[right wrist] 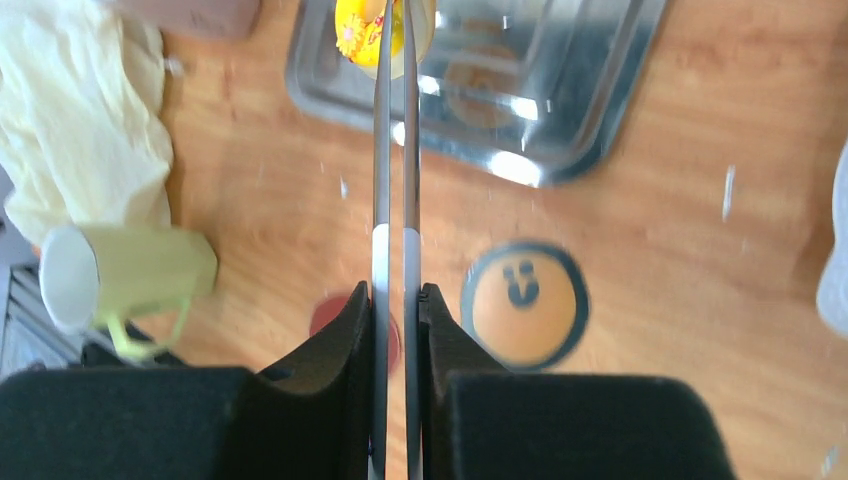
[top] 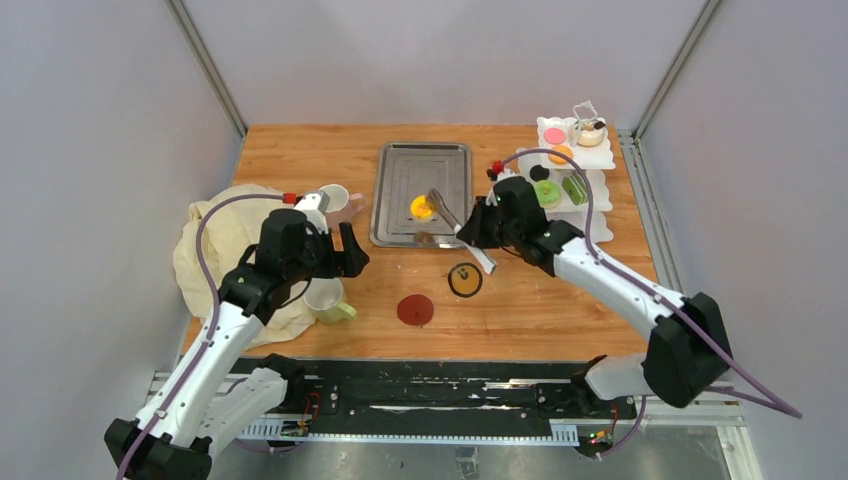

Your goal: Serve the afternoon tea

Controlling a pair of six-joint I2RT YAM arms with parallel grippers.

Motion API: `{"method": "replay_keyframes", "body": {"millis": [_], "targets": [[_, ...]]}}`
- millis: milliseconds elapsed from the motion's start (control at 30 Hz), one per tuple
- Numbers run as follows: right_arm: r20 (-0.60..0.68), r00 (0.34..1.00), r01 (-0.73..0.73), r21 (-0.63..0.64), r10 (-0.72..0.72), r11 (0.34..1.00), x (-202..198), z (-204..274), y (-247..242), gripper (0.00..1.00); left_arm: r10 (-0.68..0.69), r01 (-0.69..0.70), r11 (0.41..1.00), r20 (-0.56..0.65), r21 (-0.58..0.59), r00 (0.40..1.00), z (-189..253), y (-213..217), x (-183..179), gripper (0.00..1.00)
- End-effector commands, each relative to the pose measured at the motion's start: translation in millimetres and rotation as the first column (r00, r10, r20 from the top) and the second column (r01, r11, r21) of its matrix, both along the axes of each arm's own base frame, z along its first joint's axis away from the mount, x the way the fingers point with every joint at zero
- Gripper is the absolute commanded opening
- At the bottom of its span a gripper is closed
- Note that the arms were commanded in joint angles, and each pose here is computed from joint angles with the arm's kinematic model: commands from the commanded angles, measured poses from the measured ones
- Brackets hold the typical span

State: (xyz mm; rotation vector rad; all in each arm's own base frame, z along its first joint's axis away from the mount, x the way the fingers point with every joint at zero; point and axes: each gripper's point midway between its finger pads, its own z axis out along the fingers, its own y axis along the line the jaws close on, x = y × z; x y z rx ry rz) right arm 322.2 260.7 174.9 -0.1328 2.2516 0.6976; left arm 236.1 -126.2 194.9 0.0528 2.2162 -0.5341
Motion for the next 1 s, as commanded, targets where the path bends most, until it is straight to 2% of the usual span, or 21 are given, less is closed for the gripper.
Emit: {"method": "replay_keyframes", "body": {"millis": [0, 167, 367, 500, 733, 967], "targets": [[-0.042, 0.997, -0.067, 0.020, 0.068, 0.998, -55.2, 3.3, -11.7, 0.01, -0.018, 0.018, 1.000, 0.021, -0.026, 1.000, 5.9, -6.2, 5.7, 0.88], [-0.054, 0.998, -0.013, 0.003, 0.013, 1.000, -98.7, 9.4, -47.8, 0.01, -0.024, 0.026, 0.998, 0.033, -0.060, 0.999, 7.2, -11.5, 7.0, 0.88], [-0.005, 0.978, 0.206, -0.077, -0.207, 0.976, -123.1, 3.8, -116.3, 0.01, -0.034, 0.035, 0.995, 0.013, -0.097, 0.999, -1.4, -19.5, 10.1, 0.88], [-0.023, 0.959, 0.276, -0.130, -0.282, 0.952, -137.9, -7.3, -145.9, 0.00, -0.047, 0.048, 0.993, 0.015, -0.105, 0.999, 1.5, -22.2, 10.3, 0.88], [-0.061, 0.894, 0.438, -0.096, -0.445, 0.894, -134.9, -16.0, -177.4, 0.01, -0.049, 0.049, 0.996, 0.009, -0.070, 0.999, -1.4, -20.0, 15.3, 0.88], [-0.116, 0.845, 0.523, -0.020, -0.522, 0.852, -122.0, -29.3, -189.0, 0.01, -0.057, 0.058, 0.996, 0.015, -0.073, 0.998, 4.0, -22.4, 18.1, 0.88]]}}
